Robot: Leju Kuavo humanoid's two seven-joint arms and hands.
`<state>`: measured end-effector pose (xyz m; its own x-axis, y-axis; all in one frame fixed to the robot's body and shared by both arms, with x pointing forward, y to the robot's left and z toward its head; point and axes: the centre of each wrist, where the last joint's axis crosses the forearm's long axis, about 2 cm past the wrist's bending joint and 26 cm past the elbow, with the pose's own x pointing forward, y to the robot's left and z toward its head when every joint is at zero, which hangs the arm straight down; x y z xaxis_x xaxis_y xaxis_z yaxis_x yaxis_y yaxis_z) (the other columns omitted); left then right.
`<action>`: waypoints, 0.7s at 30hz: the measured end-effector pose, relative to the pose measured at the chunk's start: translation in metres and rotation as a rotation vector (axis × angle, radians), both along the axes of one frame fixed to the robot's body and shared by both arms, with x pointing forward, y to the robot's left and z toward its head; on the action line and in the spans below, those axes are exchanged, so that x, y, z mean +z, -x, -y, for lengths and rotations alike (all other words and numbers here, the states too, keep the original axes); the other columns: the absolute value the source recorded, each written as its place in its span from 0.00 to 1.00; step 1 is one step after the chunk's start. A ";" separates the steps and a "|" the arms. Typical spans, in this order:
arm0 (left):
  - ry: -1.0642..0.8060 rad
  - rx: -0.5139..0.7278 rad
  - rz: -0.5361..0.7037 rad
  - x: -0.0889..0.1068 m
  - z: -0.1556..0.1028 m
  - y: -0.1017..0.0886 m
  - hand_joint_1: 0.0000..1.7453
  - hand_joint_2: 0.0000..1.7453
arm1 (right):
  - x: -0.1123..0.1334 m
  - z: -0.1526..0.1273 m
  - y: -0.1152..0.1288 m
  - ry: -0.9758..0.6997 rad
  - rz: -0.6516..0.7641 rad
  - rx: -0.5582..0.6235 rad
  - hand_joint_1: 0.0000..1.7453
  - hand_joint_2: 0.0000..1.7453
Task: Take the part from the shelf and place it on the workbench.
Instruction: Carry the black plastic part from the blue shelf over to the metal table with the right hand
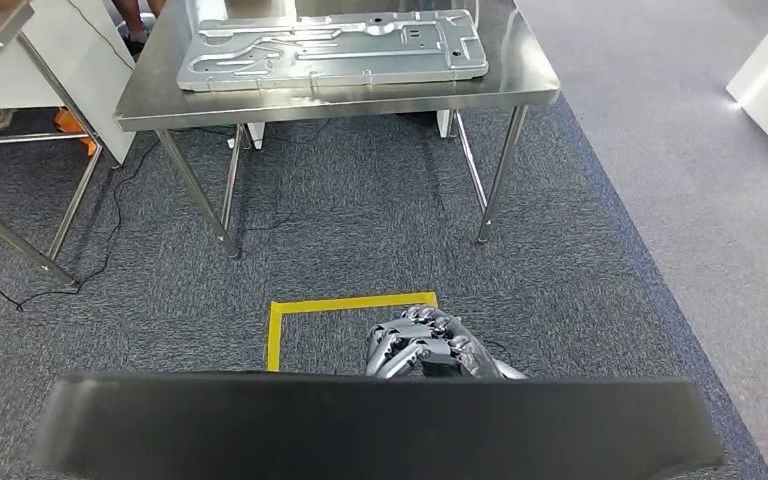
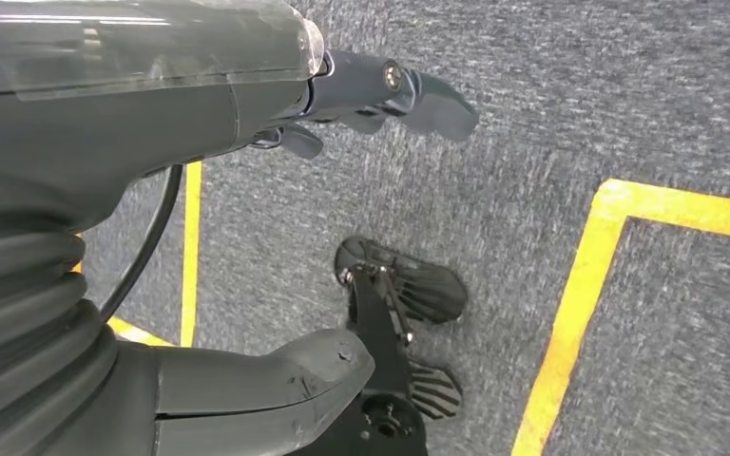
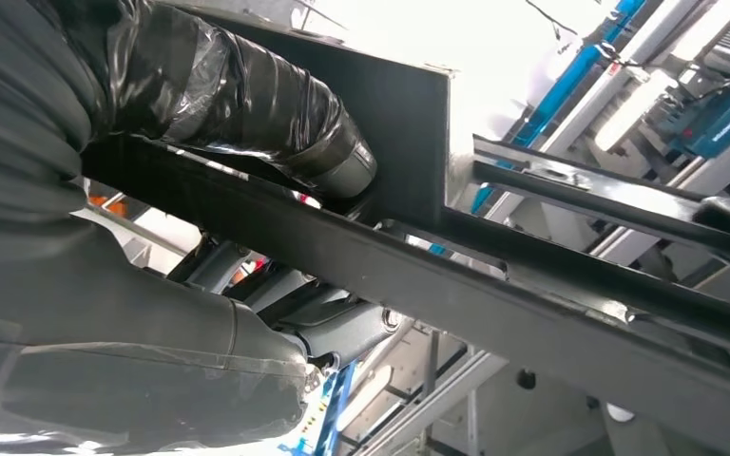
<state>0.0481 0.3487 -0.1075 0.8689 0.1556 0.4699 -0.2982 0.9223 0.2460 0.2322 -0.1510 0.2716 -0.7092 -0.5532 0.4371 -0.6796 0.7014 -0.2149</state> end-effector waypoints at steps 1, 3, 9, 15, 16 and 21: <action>0.000 0.000 0.001 0.000 0.000 -0.001 0.00 1.00 | 0.000 0.000 0.000 0.000 0.000 0.000 1.00 1.00; 0.000 0.000 0.002 0.000 0.000 -0.001 0.00 1.00 | 0.000 0.000 0.000 -0.001 0.000 0.000 1.00 1.00; 0.000 0.000 -0.005 0.000 0.000 0.003 0.00 1.00 | 0.000 0.000 0.000 -0.001 -0.002 -0.001 1.00 1.00; -0.001 0.000 -0.003 0.000 0.000 0.002 0.00 1.00 | 0.000 0.000 0.000 0.000 -0.003 -0.003 1.00 1.00; -0.001 0.000 -0.002 0.000 0.000 0.003 0.00 1.00 | 0.000 0.000 0.000 0.000 -0.002 -0.003 1.00 1.00; -0.002 -0.002 0.003 0.000 0.000 0.003 0.00 1.00 | -0.003 0.000 0.001 0.003 -0.013 -0.004 1.00 1.00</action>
